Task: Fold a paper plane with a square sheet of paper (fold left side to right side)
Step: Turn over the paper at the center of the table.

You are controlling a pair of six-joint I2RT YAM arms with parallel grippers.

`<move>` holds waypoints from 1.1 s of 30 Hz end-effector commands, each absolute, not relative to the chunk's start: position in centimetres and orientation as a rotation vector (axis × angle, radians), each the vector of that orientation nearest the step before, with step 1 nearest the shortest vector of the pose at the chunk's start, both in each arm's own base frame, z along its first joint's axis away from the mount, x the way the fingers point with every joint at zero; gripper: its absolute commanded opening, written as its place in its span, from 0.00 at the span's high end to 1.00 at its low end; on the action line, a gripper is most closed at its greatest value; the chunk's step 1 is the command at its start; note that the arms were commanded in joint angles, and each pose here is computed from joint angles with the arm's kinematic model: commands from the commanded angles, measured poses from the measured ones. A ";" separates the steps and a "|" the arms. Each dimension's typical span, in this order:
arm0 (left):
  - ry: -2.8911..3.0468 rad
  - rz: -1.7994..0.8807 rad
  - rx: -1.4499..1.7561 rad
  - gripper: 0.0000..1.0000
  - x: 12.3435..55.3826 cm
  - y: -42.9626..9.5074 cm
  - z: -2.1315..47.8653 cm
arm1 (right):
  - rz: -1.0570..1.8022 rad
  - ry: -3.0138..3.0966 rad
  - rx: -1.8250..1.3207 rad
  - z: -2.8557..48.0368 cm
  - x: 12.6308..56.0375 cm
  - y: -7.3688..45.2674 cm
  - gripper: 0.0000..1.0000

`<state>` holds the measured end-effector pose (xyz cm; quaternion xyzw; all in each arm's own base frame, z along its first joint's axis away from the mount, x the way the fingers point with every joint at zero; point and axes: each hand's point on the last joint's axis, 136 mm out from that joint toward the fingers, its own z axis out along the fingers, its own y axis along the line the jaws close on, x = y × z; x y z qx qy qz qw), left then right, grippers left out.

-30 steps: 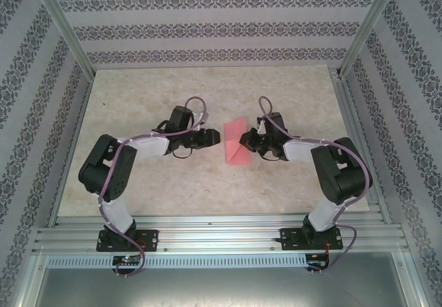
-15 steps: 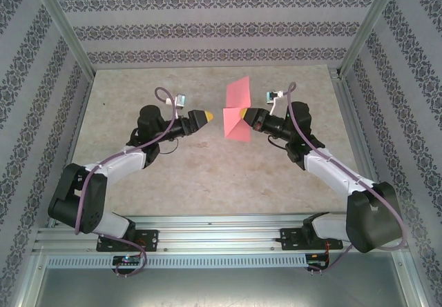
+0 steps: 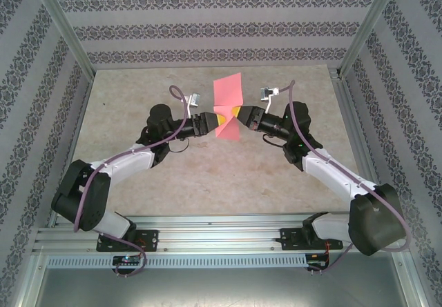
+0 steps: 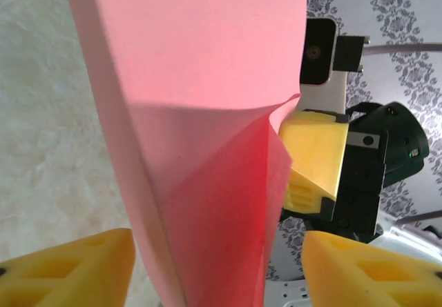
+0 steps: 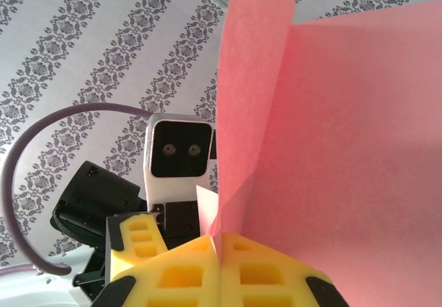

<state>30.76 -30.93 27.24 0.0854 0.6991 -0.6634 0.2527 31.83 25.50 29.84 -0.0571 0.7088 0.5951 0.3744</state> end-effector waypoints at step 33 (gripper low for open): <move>2.589 0.759 0.403 1.00 29.0 -19.9 12.2 | 0.222 2.275 0.319 19.0 29.5 4.6 0.49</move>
